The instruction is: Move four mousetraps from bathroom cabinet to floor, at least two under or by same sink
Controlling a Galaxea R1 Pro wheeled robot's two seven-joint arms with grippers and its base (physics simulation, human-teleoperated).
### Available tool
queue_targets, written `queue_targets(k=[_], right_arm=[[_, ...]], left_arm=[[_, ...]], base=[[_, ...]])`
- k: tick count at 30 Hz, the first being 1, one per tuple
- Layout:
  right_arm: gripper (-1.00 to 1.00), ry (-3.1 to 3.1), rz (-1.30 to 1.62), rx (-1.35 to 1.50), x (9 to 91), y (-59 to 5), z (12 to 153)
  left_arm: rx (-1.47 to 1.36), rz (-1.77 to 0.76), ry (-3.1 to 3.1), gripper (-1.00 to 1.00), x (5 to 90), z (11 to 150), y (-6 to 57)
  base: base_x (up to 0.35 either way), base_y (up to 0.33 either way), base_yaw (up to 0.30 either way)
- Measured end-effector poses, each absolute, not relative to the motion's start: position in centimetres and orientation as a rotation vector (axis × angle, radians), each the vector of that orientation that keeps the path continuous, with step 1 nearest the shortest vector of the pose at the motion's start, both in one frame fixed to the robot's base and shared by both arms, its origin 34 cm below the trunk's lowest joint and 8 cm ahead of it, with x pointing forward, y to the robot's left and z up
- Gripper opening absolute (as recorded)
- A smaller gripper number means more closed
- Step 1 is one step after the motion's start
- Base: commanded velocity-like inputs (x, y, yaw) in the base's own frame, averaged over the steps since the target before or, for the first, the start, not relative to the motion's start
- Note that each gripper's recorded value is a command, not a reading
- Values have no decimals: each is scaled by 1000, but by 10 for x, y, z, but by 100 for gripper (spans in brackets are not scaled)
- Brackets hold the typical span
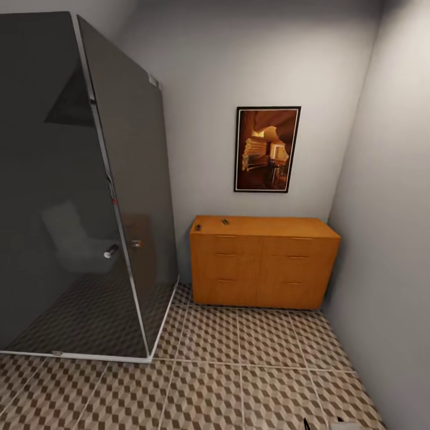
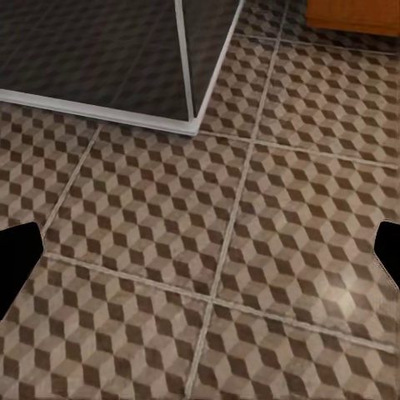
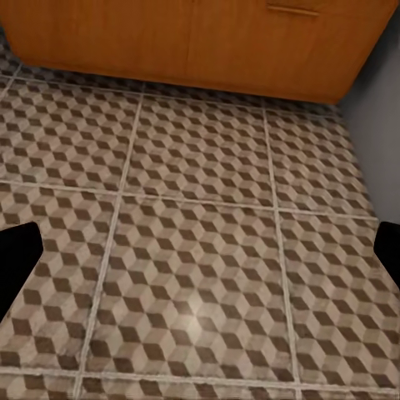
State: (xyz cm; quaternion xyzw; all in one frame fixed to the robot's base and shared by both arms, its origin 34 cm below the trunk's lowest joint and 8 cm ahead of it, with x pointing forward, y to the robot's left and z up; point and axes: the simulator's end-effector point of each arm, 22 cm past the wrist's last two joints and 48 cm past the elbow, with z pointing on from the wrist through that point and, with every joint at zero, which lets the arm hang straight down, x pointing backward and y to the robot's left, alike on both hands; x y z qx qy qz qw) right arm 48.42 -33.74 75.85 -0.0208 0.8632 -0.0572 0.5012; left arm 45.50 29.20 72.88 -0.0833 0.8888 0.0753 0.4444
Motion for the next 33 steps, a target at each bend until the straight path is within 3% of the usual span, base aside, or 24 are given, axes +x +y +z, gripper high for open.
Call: queue_targets(k=[17,33], right_arm=[[100,2087,-138,-50,484,-337,758],[100,2087,-138,-50,484,-337,758]], left_arm=[[-206,188,2203,100,455,729,293],[-206,189,2203,100,455,729,293]], base=[[324,-117,0],[324,-11,0]])
